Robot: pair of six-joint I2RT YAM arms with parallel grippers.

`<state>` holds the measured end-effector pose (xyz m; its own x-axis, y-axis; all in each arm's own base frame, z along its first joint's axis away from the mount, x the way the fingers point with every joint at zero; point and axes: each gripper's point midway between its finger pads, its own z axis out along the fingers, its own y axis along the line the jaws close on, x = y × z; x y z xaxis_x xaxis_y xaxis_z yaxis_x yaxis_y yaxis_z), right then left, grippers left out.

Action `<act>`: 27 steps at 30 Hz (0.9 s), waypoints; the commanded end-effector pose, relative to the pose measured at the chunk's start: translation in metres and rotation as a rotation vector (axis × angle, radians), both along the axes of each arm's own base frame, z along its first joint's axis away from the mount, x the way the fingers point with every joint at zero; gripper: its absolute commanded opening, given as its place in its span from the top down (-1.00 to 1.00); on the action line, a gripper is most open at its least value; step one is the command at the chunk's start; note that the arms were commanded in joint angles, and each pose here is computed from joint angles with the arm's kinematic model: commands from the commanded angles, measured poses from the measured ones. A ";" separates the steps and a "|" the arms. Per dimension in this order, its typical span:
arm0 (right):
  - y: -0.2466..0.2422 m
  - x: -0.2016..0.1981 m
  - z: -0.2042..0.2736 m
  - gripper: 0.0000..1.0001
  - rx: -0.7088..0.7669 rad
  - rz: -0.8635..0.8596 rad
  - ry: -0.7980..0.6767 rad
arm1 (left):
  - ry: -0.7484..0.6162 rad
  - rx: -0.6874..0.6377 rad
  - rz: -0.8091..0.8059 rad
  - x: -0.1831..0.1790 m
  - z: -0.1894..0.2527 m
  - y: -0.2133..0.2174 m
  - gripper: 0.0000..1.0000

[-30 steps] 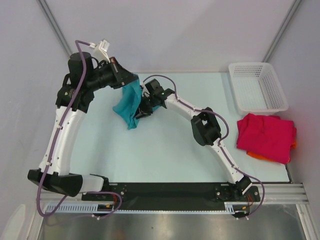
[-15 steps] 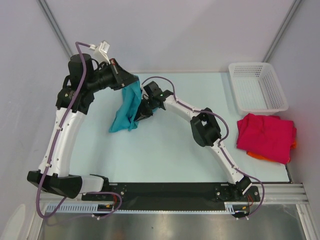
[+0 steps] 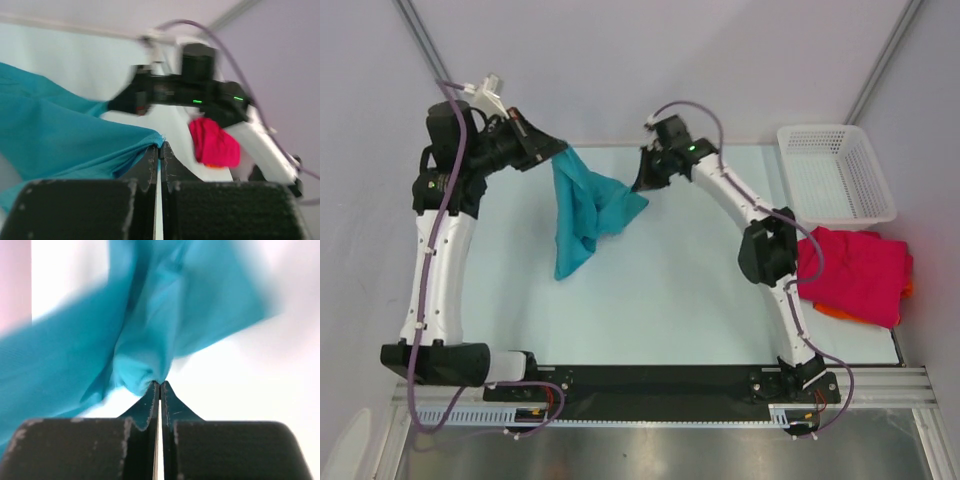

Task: Fold and stack the t-shirts
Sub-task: Flatten out the tshirt

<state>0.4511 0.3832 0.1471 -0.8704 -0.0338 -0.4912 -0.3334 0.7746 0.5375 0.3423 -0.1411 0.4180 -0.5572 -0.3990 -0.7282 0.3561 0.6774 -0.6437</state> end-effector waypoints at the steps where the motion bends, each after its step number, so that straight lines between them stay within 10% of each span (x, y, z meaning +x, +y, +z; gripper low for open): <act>1: -0.132 0.068 0.179 1.00 -0.020 -0.331 -0.389 | -0.034 0.018 0.144 0.039 0.019 0.057 1.00; 10: -0.351 0.039 0.346 1.00 -0.033 -0.813 -0.726 | -0.085 -0.068 0.207 0.072 0.059 0.100 1.00; 27: -0.319 0.000 0.312 1.00 -0.055 -0.713 -0.613 | -0.059 -0.104 0.142 0.060 0.034 0.091 1.00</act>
<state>0.4676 0.0488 0.4842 -0.2031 0.4013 -0.8931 0.0261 0.9140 0.4048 0.4219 -0.0464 0.4543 -0.4473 -0.5724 -0.6872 0.2604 0.6518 -0.7123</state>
